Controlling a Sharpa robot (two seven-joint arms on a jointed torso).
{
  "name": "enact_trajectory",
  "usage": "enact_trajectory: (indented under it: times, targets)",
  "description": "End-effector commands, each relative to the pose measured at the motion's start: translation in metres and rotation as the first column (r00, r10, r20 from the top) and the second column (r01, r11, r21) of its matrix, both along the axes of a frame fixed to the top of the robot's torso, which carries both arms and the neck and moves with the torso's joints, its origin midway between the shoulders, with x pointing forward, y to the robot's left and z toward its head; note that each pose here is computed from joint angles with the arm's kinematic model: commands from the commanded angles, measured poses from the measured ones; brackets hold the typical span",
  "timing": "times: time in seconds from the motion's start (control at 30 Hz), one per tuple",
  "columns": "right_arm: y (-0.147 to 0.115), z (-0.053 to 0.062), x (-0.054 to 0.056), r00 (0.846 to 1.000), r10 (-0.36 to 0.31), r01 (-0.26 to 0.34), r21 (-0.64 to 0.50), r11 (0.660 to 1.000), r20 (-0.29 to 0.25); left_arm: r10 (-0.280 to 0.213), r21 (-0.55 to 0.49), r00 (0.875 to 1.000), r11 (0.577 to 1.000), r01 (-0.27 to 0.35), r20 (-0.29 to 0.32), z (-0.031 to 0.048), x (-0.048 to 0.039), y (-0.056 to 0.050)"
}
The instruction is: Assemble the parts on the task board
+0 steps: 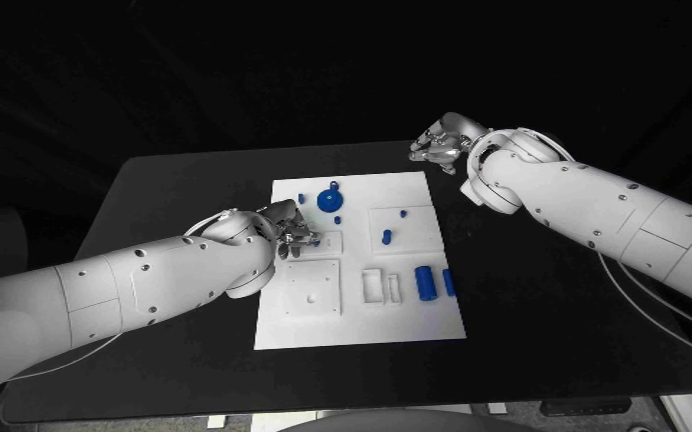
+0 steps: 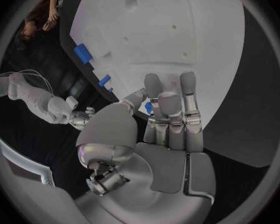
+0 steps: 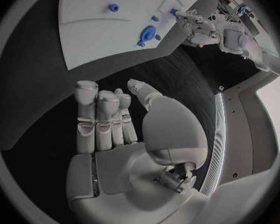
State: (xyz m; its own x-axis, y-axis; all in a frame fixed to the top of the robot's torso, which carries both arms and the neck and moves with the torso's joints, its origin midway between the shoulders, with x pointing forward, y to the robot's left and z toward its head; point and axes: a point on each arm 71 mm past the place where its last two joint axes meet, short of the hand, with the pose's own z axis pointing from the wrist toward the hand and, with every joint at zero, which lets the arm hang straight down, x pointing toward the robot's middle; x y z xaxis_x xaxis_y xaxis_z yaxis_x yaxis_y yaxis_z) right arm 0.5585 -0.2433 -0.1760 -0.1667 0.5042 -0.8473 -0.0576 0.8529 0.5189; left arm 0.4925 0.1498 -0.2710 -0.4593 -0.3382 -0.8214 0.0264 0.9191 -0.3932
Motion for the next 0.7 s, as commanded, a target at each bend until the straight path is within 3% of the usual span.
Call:
enact_trajectory:
  times: [0.03, 0.7]
  targets:
    - [0.0014, -0.0001, -0.0004, 1.000, 0.011, -0.011, 0.002, 1.000, -0.003, -0.020, 0.021, 1.000, 1.000, 0.020, -0.018, -0.0018, -0.0010, -0.0017]
    - [0.0013, -0.0011, -0.0007, 1.000, 0.011, -0.011, 0.001, 1.000, -0.006, -0.030, 0.049, 0.999, 0.998, 0.032, -0.037, -0.0039, -0.0022, 0.0002]
